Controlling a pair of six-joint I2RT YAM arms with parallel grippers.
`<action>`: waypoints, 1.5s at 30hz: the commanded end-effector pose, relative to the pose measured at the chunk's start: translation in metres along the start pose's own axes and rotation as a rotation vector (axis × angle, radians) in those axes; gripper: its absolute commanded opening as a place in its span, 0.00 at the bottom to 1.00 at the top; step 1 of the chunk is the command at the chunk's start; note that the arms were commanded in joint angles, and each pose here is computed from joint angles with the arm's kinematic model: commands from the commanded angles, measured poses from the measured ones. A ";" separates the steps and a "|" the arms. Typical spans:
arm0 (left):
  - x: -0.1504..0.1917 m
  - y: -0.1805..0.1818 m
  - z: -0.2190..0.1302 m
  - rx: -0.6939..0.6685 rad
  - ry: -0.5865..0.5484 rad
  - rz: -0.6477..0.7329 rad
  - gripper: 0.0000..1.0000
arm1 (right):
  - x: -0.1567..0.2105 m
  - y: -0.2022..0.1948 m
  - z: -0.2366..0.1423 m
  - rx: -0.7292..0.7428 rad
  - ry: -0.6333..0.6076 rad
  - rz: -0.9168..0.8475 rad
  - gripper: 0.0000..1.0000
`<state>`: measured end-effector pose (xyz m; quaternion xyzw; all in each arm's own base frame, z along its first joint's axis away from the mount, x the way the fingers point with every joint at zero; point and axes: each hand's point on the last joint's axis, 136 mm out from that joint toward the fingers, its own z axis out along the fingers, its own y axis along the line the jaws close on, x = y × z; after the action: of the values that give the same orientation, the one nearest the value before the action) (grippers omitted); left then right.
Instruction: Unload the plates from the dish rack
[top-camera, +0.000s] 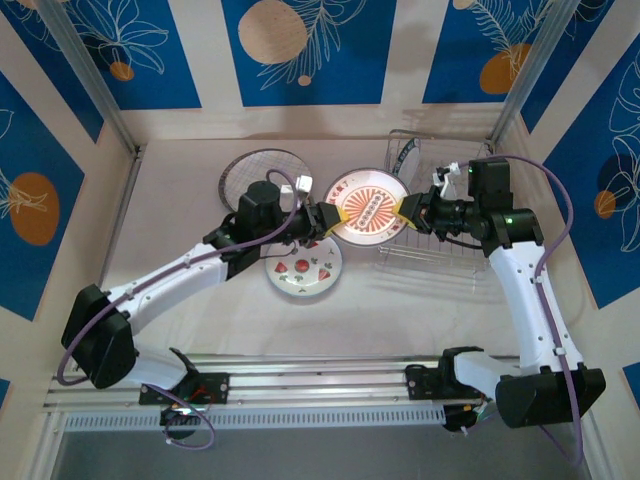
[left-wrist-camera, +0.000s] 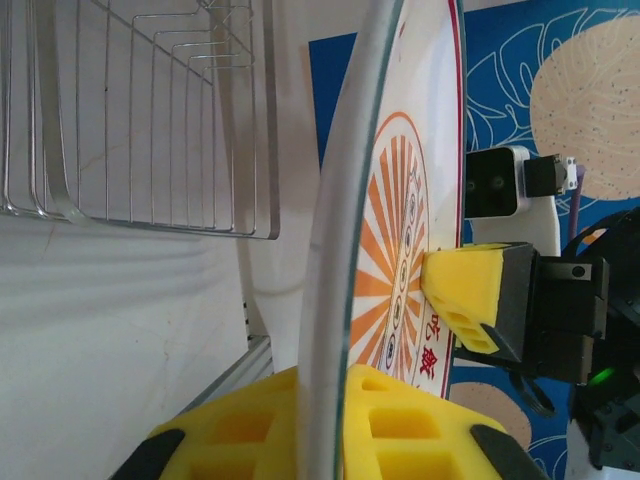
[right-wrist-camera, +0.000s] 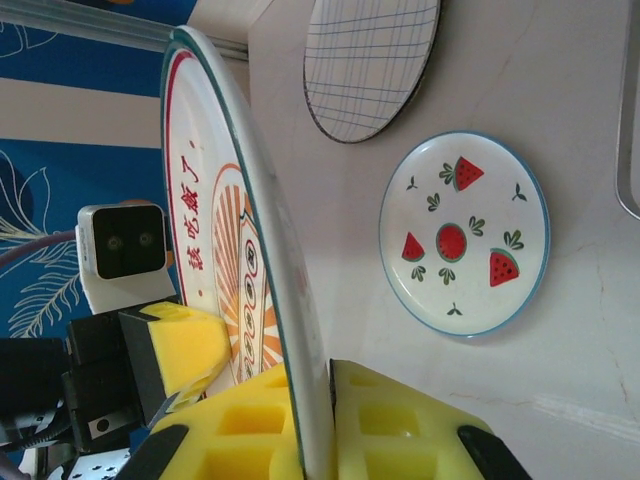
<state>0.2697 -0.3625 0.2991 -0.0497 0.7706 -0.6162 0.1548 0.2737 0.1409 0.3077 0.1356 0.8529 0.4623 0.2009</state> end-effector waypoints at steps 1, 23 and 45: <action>0.007 -0.004 -0.003 0.021 0.003 0.057 0.00 | 0.010 0.008 -0.003 -0.038 0.029 0.008 0.07; -0.010 -0.003 -0.039 0.072 -0.121 -0.013 0.00 | 0.007 0.022 -0.039 0.003 -0.237 -0.332 0.54; 0.007 0.135 -0.083 -0.282 -0.267 -0.065 0.00 | 0.095 0.030 -0.042 -0.147 -0.291 -1.165 0.63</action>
<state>0.2453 -0.2660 0.1847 -0.1703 0.8246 -0.5054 0.1890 0.1718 0.1672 0.3315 -0.2667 0.7378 0.3499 0.5120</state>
